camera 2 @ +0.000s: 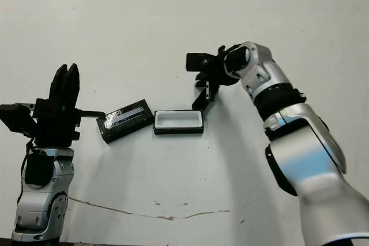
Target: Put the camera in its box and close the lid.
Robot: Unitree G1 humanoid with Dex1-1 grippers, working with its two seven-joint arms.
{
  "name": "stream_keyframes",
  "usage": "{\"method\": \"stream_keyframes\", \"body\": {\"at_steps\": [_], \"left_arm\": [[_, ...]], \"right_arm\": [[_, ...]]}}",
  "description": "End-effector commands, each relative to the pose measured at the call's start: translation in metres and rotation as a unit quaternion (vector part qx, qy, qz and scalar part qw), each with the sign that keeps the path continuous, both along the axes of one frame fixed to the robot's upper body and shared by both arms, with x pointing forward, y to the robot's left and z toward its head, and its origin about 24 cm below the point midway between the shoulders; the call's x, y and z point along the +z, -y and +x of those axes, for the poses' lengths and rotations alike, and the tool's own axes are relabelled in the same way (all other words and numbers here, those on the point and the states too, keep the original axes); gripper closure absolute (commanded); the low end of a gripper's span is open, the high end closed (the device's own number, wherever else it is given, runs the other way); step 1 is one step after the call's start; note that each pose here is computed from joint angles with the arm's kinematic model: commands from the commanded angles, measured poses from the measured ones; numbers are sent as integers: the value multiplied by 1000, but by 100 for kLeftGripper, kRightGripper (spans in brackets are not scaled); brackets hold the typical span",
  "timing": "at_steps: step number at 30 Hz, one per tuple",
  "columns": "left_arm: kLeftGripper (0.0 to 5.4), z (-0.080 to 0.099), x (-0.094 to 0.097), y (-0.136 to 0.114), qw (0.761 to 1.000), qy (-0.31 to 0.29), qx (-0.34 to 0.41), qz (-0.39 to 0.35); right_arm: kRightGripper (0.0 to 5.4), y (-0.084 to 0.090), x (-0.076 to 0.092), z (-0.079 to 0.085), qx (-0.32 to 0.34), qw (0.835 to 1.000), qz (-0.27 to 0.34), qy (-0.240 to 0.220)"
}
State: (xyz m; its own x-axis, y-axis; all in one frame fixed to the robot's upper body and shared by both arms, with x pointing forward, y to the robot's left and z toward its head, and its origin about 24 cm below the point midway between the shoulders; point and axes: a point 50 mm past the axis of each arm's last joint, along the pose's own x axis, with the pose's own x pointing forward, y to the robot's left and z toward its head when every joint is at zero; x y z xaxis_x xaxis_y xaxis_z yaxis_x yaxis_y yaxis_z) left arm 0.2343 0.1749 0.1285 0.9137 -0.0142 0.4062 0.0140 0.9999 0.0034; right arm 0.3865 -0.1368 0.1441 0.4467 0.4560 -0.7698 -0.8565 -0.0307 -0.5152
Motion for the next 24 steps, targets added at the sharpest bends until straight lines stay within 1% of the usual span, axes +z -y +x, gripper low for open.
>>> {"method": "stream_keyframes", "body": {"at_steps": [1, 3, 8, 12, 14, 20, 24], "left_arm": [[537, 0, -5, -2, 1000, -16, 9, 2], [537, 0, -4, -3, 1000, -14, 8, 5], [537, 0, -4, -3, 1000, -15, 5, -2], [537, 1, -3, -3, 1000, -16, 4, -4], [537, 1, -3, -3, 1000, -16, 6, -2], [537, 3, -2, -5, 1000, -16, 4, -4], [537, 4, -2, -5, 1000, -18, 5, -2]], "right_arm": [[540, 16, -11, -6, -10, 1000, -6, -28], [540, 22, -11, -7, -16, 999, -5, -35], [540, 34, -11, -12, -1, 1000, -12, -25], [540, 41, -15, -19, 2, 998, 14, -54], [540, 44, -17, -22, 2, 998, 14, -61], [540, 49, -22, -32, 20, 998, 10, -58], [540, 49, -22, -37, 32, 998, 6, -59]]}}
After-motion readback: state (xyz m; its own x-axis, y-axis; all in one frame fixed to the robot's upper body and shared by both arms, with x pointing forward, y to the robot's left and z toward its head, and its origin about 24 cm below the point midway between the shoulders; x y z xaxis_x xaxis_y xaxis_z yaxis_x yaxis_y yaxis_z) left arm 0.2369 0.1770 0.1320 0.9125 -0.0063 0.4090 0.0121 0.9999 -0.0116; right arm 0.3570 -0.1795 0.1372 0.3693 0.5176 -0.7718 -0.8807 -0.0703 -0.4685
